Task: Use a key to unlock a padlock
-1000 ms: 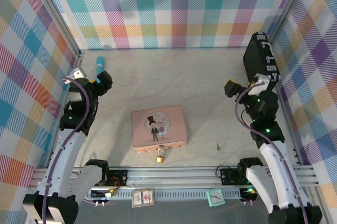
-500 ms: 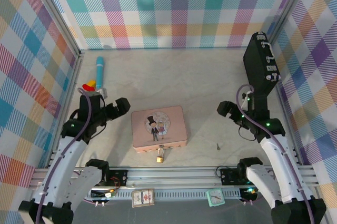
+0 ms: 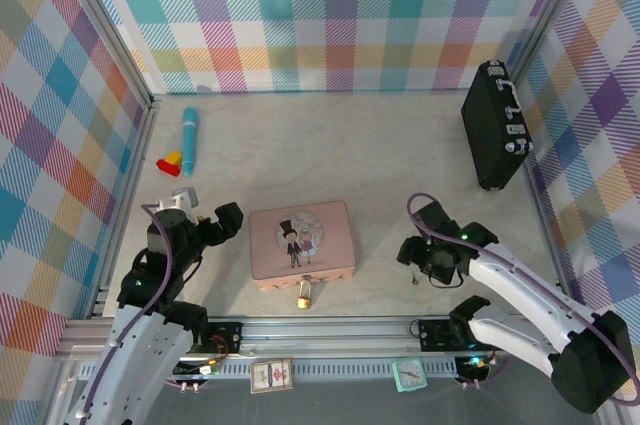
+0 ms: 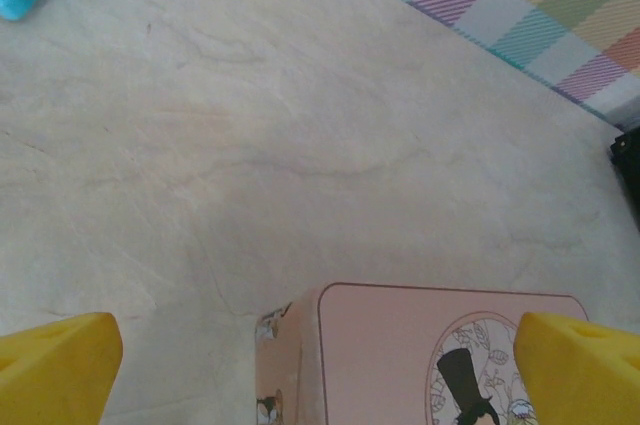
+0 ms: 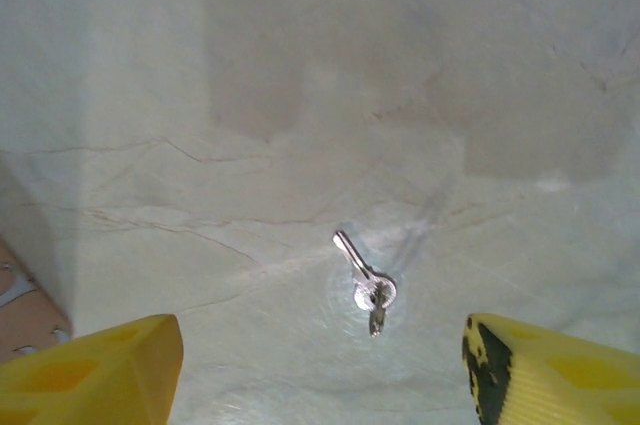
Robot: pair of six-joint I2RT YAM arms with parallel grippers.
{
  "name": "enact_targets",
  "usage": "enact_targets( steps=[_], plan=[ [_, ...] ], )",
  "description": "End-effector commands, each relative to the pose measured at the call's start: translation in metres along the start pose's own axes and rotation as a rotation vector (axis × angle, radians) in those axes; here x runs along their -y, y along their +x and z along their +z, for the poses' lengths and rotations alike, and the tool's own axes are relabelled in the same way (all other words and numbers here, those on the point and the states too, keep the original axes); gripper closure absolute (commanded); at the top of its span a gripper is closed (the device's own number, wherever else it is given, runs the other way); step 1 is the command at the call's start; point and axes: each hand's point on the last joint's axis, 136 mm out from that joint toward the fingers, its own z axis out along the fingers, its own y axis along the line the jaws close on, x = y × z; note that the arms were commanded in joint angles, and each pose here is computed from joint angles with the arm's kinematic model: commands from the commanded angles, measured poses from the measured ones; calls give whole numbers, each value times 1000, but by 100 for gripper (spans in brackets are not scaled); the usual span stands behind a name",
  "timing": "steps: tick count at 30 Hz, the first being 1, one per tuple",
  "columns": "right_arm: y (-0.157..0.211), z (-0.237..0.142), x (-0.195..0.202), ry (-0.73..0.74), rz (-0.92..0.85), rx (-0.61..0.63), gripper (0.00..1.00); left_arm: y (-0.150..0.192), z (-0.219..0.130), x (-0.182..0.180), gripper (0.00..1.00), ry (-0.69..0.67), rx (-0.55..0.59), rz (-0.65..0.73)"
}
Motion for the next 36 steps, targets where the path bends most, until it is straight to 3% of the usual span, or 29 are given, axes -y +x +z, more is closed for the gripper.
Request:
enact_targets(
  steps=[1,8,31,36],
  plan=[
    [10,9,13,94,79,-9,38,-6,2,0,0,14,69,35],
    [21,24,15,182,109,-28,55,-11,-3,-7,0,-21,105,27],
    [30,47,26,224,156,-42,79,-11,-6,-13,0,-47,124,20],
    [29,48,25,221,144,-36,94,-11,-5,-15,0,-55,126,20]
  ],
)
